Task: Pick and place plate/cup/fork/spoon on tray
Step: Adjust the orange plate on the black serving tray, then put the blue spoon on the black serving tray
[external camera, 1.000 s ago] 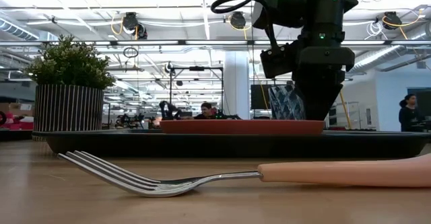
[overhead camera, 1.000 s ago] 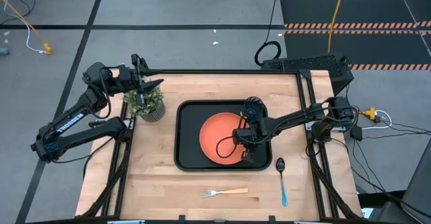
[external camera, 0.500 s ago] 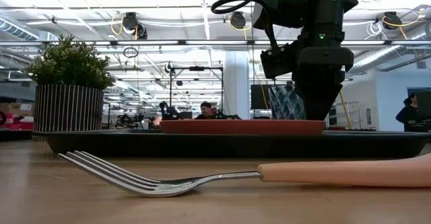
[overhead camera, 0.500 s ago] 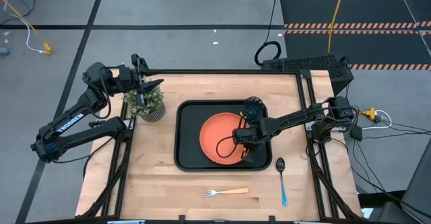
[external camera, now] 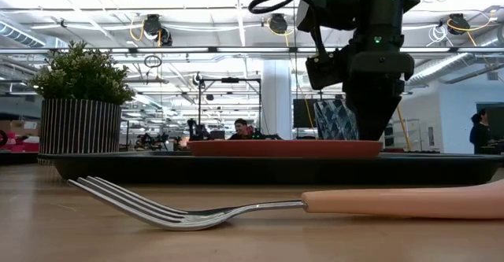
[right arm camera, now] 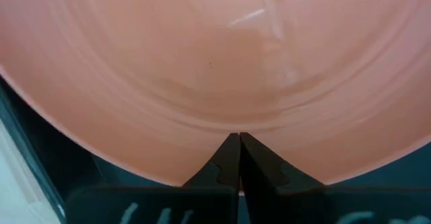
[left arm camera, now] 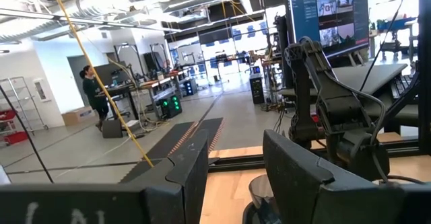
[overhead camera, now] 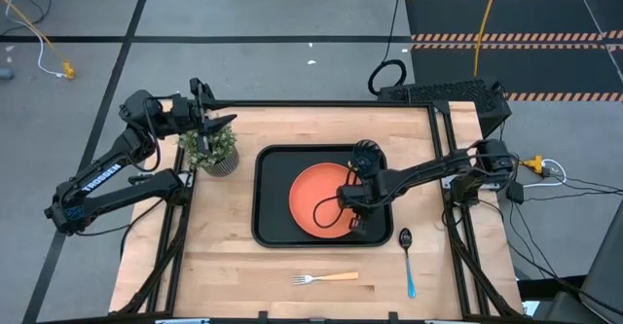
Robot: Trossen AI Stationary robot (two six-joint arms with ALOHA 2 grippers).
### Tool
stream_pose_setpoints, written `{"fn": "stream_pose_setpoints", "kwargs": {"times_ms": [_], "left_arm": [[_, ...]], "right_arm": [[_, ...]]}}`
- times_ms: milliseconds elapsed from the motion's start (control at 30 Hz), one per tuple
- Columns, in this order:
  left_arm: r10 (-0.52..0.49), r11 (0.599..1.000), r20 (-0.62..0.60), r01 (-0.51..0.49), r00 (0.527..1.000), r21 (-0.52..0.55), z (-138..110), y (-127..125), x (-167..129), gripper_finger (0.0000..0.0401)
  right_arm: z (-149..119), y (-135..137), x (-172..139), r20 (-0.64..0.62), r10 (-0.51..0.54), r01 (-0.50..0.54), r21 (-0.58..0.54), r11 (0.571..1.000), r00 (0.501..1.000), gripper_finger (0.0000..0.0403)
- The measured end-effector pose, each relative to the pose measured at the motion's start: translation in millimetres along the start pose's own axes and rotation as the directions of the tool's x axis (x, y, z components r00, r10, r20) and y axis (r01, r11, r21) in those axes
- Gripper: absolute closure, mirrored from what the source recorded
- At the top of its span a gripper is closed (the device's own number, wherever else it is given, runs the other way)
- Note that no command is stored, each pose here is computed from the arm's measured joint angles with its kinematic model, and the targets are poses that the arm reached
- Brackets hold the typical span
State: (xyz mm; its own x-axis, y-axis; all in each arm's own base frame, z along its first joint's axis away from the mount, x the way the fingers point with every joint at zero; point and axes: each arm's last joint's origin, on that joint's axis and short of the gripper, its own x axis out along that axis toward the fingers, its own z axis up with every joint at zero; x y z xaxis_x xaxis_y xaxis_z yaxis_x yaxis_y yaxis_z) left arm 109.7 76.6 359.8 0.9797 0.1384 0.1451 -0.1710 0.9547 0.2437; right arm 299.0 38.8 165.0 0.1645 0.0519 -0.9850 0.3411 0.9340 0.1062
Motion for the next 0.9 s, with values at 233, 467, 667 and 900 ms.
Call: {"fn": "stream_pose_setpoints", "kwargs": {"times_ms": [233, 467, 667, 900], "left_arm": [[0.000, 1.000, 0.000, 0.000, 1.000, 0.000, 0.1, 0.0, 0.0, 0.0256], [-0.005, 1.000, 0.001, 0.005, 1.000, -0.002, 0.0, -0.5, 0.3, 0.0256], [-0.005, 1.000, 0.001, 0.005, 1.000, -0.002, 0.0, -0.5, 0.4, 0.0256], [-0.014, 1.000, -0.006, 0.013, 1.000, -0.010, -1.7, -0.3, 2.8, 0.0256]], "right_arm": [[1.6, 1.0, -8.0, 0.047, 0.021, -0.020, -0.018, 1.000, 0.999, 0.0403], [2.0, -0.1, -39.7, 0.209, 0.026, -0.042, 0.069, 0.997, 0.978, 0.0403], [-0.8, 6.7, -69.6, 0.395, 0.032, -0.055, 0.046, 0.997, 0.918, 0.0403], [-2.7, 23.6, -78.5, 0.478, 0.108, -0.106, -0.032, 0.994, 0.872, 0.0403]]}}
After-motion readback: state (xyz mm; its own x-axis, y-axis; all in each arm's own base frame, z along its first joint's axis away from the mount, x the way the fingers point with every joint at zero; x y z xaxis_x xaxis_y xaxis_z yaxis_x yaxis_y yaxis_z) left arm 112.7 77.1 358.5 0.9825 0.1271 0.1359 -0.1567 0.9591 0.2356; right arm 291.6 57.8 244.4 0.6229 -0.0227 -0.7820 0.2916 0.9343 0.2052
